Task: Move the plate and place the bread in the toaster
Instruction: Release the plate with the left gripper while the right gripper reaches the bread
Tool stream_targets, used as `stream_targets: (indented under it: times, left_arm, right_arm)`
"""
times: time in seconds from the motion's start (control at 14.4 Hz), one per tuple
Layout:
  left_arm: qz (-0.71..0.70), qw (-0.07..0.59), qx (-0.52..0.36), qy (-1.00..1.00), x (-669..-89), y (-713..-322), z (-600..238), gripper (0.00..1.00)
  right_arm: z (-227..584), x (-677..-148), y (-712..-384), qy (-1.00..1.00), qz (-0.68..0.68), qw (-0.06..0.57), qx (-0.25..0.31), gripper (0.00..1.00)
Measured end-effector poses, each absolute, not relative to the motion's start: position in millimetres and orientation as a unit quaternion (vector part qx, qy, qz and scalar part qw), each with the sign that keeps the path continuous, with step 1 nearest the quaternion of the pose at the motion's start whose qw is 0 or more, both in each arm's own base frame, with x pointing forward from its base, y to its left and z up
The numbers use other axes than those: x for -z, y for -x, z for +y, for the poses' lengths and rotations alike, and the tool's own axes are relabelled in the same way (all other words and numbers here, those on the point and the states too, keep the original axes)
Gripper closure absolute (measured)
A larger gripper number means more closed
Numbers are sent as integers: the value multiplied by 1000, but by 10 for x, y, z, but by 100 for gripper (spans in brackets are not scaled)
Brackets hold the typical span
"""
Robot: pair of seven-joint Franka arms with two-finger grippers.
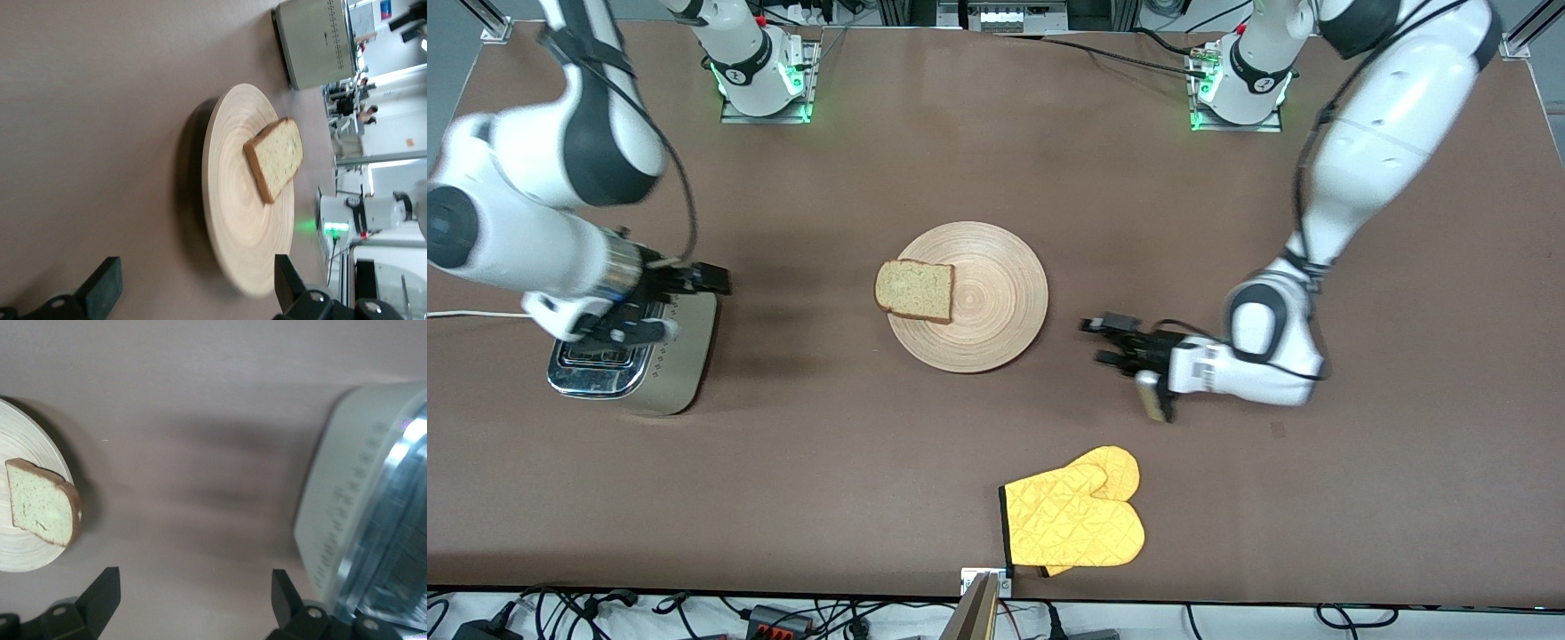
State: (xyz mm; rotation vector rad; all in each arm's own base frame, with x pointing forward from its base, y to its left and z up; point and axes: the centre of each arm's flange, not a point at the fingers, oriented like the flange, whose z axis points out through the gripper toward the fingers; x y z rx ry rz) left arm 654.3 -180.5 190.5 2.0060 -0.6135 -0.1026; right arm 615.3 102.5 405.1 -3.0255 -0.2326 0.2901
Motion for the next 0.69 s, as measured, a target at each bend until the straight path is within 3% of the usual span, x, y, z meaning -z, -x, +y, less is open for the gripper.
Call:
stream_targets:
  times: [0.35, 0.69]
  left_arm:
    - [-325, 418, 50, -847, -2428, -6884, -771, 0]
    - [-382, 245, 79, -887, -3275, -7022, -315, 0]
  right_arm:
    - [1551, -3352, -6217, 984, -59, 125, -116, 0]
    - [1988, -2798, -6089, 969, -27, 191, -156, 0]
